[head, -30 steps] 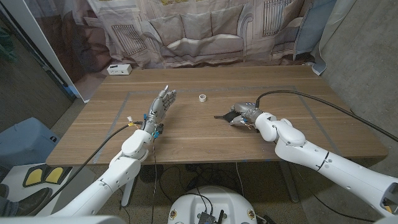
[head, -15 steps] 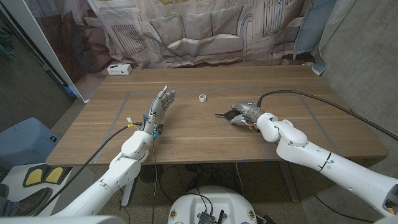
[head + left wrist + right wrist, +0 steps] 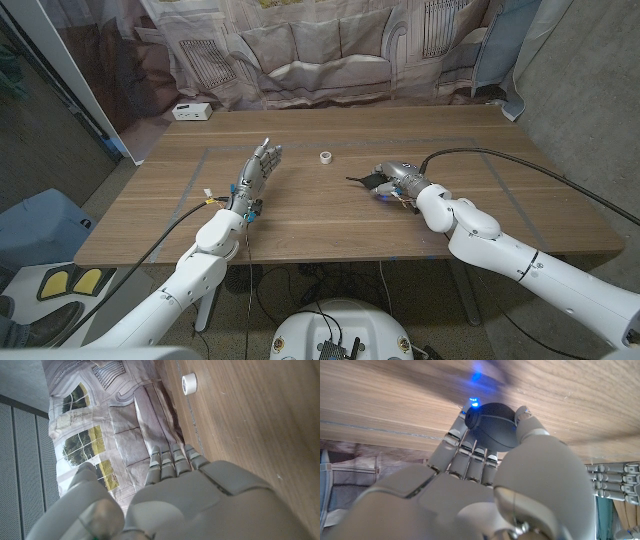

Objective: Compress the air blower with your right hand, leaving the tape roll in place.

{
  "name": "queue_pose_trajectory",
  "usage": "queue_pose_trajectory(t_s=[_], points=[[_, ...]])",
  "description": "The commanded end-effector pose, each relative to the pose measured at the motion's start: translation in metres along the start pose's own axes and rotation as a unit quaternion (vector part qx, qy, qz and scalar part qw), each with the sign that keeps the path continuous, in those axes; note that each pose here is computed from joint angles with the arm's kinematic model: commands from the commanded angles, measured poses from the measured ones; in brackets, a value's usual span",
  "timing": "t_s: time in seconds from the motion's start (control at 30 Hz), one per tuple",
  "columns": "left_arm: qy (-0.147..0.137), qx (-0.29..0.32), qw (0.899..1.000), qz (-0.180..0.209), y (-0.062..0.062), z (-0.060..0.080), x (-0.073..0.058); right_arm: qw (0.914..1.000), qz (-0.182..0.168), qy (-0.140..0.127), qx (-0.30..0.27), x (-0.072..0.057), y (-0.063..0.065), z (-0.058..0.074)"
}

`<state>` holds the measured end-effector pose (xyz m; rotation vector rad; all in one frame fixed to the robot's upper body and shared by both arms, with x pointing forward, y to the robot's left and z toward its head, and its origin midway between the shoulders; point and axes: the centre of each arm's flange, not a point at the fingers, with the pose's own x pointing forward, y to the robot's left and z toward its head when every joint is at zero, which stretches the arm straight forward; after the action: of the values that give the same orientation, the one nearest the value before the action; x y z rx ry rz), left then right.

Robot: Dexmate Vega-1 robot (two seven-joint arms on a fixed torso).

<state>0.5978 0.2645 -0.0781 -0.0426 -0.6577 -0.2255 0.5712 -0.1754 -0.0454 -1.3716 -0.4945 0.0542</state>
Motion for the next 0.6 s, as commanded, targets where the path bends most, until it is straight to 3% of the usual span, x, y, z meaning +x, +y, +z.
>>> queue_pose_trajectory(t_s=[0.03,0.3,0.6], points=[[0.006,0.006,1.000,-0.001,-0.001,0.003,-0.002,0.9977,-0.045,-0.007,0.050,-0.013,-0.007,-0.003],[0.005,0.010,1.000,0.000,-0.001,0.006,-0.003,0.9926,-0.093,-0.021,0.076,-0.026,-0.020,-0.001],[0.004,0.006,1.000,-0.008,-0.004,0.003,0.004,0.9900,-0.110,-0.029,0.083,-0.032,-0.025,-0.002]])
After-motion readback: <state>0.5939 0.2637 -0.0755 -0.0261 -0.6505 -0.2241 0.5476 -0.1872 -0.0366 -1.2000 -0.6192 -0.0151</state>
